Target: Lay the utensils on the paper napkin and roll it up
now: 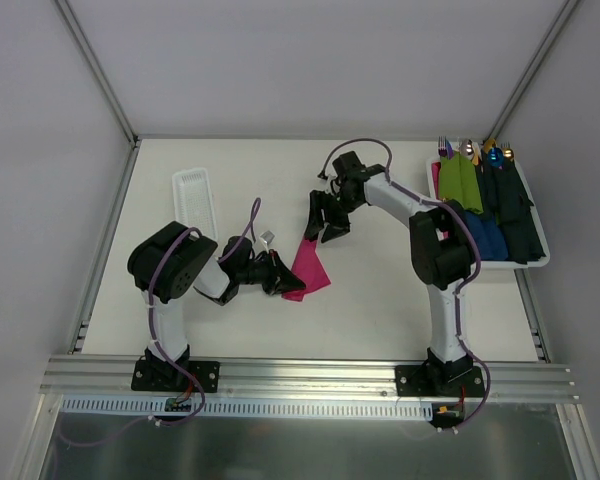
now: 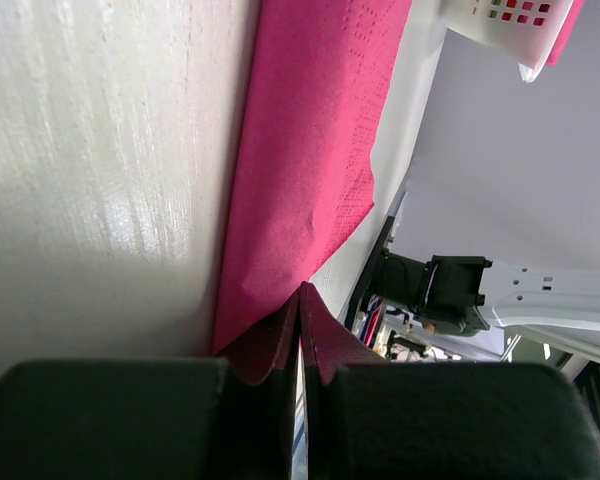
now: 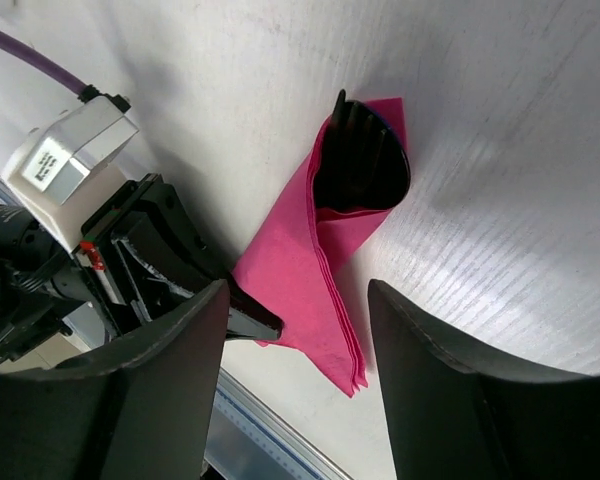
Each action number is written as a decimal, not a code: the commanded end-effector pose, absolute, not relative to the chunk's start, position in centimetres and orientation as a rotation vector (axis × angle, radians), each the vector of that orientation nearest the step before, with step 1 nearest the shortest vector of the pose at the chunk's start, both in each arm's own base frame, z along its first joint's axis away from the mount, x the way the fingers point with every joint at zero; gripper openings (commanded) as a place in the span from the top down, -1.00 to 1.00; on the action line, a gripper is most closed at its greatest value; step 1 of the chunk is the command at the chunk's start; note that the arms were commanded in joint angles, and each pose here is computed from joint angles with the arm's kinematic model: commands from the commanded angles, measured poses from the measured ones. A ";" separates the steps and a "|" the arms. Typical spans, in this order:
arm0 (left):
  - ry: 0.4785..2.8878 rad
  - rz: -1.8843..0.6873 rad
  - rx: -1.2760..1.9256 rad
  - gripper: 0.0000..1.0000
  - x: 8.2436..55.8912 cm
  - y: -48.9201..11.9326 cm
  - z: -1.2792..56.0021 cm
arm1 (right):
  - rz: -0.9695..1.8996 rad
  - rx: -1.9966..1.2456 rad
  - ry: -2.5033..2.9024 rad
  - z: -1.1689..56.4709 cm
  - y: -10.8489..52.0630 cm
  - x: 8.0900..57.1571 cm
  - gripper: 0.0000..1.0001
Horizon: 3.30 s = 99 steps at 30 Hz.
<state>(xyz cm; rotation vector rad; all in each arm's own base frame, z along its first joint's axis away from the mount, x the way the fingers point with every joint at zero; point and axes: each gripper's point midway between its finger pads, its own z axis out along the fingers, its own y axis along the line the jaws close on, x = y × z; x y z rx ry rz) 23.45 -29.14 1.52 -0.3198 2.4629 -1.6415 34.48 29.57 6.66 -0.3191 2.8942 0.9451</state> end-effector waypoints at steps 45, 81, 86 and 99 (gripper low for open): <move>2.395 -1.544 -0.322 0.73 24.1 -27.9 2.6 | 1.012 -0.298 2.862 3.9 30.6 34.1 1.00; 2.032 -1.518 0.353 0.03 28.0 -26.2 12.9 | 1.496 -0.576 2.452 14.2 32.4 29.7 1.00; 1.869 -1.569 0.441 -0.04 27.5 -26.1 14.5 | 1.544 -0.592 2.419 15.3 32.5 29.1 1.00; 1.703 -1.697 0.512 -0.66 27.4 -25.7 18.4 | 1.622 -0.663 2.316 19.2 32.5 27.6 1.00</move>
